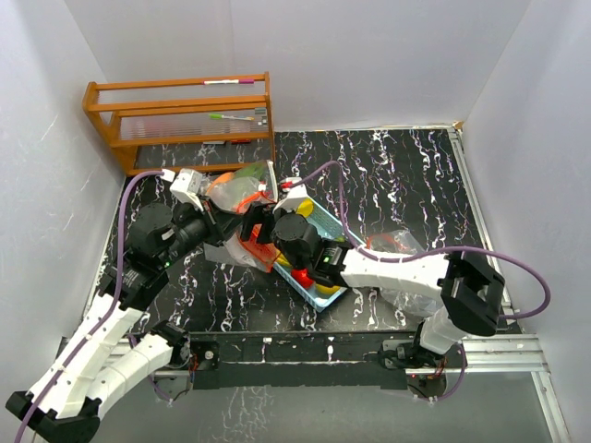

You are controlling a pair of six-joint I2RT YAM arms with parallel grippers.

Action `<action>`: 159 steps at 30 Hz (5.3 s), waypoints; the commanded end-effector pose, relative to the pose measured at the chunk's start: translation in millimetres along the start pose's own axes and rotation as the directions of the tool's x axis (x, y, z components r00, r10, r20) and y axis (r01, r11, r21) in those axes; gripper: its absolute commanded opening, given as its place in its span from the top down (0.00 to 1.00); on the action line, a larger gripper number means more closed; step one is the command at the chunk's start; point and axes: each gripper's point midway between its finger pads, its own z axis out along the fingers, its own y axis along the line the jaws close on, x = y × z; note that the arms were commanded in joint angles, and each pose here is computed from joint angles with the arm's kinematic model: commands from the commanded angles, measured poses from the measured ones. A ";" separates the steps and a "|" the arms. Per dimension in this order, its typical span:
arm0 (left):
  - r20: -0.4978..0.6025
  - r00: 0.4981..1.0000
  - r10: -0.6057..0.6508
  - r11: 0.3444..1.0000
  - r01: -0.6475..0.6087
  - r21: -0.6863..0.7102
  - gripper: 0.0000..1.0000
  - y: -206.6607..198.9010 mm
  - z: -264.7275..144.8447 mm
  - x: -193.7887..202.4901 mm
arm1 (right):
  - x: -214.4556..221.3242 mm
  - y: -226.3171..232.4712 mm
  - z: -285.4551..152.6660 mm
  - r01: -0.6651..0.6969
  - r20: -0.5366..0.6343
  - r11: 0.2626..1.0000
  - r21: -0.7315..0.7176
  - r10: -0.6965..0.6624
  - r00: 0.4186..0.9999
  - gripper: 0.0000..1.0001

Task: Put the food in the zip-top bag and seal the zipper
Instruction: Place the fake fruit in the zipper food storage bag, then pick up the fake fruit from the bin, then place the fake fruit in the zipper food storage bag.

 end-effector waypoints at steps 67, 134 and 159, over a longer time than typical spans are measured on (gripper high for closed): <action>0.002 0.989 0.146 0.944 -0.139 -0.299 1.00 57.6 -27.6 -0.5 | 57.5 -194.5 -134.2 0.234 -0.473 0.711 0.663 0.155 0.867 0.08; -0.095 0.988 0.120 0.956 -0.141 -0.258 1.00 60.7 -3.4 24.1 | -42.7 -37.3 -90.8 0.185 -0.175 0.973 -0.138 -0.207 0.962 0.61; -0.085 0.990 0.114 0.963 -0.131 -0.234 1.00 56.3 -3.5 24.7 | -51.2 93.6 -52.2 0.073 -0.098 0.849 -0.524 -0.145 0.985 0.62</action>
